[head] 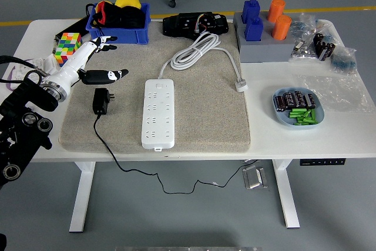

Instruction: Pull the plug out,throw it away,press the button

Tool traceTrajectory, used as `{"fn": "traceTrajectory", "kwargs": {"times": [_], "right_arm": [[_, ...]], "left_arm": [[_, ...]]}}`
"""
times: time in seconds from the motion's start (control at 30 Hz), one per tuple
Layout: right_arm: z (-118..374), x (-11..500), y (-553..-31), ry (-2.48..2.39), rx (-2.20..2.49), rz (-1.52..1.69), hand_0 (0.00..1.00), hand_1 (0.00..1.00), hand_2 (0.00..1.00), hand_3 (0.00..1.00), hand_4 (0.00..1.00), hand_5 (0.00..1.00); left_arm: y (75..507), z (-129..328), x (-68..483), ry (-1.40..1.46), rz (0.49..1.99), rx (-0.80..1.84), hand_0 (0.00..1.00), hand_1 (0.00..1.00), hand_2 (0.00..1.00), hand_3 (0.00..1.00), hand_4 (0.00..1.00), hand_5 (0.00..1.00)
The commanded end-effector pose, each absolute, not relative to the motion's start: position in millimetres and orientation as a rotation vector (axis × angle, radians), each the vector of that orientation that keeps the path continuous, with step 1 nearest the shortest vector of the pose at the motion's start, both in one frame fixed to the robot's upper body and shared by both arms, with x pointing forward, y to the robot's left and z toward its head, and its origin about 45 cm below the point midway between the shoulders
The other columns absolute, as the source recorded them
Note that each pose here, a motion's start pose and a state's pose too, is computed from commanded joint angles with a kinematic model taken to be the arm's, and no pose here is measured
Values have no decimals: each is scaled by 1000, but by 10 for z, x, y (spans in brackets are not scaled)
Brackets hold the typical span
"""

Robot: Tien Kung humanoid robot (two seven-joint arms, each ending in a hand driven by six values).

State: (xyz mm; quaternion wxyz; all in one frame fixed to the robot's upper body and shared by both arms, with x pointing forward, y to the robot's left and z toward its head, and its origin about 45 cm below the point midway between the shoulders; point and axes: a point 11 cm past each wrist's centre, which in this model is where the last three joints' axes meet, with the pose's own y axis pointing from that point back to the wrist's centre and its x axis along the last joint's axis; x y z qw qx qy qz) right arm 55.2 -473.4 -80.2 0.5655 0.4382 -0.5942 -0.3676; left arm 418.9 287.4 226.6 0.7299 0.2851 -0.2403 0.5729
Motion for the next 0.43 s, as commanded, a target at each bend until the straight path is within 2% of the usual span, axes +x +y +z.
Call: {"fn": "traceTrajectory", "kwargs": {"times": [0.43], "right_arm": [[-794,557,-4753,-1393,1030,-855,767,729,724,713,883,658]], "left_arm": [[2886,2276,4190,-531,1263,629,902,885,832,888,837,196]]}}
